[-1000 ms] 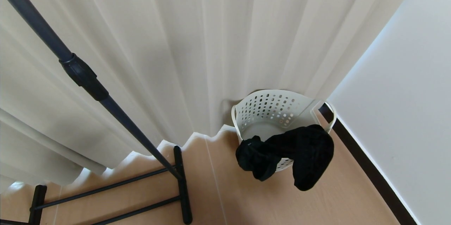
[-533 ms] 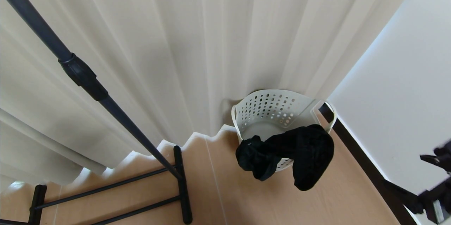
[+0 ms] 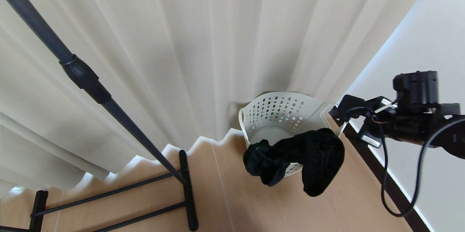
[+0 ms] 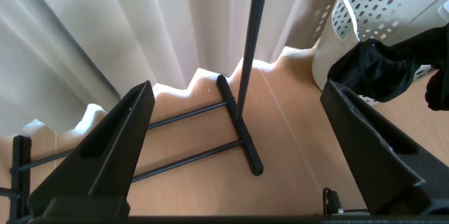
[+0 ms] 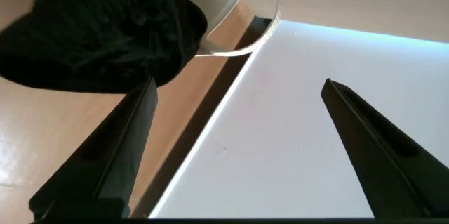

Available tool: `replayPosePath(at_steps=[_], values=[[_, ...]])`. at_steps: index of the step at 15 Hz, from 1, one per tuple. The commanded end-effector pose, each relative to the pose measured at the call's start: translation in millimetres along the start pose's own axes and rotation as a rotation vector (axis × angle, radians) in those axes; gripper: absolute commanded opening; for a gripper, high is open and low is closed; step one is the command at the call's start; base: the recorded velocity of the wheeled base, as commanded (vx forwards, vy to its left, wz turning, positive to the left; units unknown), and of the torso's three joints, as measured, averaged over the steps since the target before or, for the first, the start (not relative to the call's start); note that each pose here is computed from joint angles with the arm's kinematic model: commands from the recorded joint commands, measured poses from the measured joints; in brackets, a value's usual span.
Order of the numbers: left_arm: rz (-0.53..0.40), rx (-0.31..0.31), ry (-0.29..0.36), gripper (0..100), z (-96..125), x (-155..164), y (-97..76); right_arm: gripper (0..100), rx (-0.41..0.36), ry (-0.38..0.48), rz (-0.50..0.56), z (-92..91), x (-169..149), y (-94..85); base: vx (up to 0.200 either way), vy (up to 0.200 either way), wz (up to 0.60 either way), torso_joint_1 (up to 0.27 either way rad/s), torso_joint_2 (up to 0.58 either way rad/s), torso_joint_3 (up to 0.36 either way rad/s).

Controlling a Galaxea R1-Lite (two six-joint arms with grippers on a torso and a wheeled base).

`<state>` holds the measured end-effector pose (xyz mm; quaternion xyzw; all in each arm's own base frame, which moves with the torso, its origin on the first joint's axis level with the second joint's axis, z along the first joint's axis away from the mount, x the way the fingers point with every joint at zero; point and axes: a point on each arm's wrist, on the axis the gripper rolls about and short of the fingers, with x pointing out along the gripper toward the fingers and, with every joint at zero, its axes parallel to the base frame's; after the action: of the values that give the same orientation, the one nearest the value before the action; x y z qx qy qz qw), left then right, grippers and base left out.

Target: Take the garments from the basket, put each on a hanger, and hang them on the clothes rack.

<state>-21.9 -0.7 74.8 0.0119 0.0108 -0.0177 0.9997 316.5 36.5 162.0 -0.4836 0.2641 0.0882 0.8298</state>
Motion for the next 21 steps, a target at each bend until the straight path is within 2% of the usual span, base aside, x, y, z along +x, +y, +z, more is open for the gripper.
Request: replayPosePath(at_steps=[1,2,5,10,16,21], values=[[0.0,0.0,-0.001,100,0.0,0.0,0.0,100,-0.076,0.076,0.031,11.8,57.1,15.1,0.0,0.0,0.0,0.0,0.0,0.0],[0.0,0.0,-0.001,100,0.0,0.0,0.0,100,-0.082,0.083,0.031,19.0,79.2,17.9,0.0,0.0,0.0,0.0,0.0,0.0],[0.001,0.0,-0.001,100,0.0,0.0,0.0,100,-0.083,0.084,0.035,24.3,104.1,22.2,0.0,0.0,0.0,0.0,0.0,0.0],[0.001,0.002,-0.001,100,0.0,0.0,0.0,100,-0.081,0.106,0.049,20.6,137.0,31.7,0.0,0.0,0.0,0.0,0.0,0.0],[0.001,0.0,-0.001,100,0.0,0.0,0.0,100,-0.067,0.11,0.03,20.5,162.9,28.8,0.0,0.0,0.0,0.0,0.0,0.0],[0.001,-0.001,-0.001,100,0.0,0.0,0.0,100,-0.064,0.124,0.035,15.9,183.2,34.3,0.0,0.0,0.0,0.0,0.0,0.0]])
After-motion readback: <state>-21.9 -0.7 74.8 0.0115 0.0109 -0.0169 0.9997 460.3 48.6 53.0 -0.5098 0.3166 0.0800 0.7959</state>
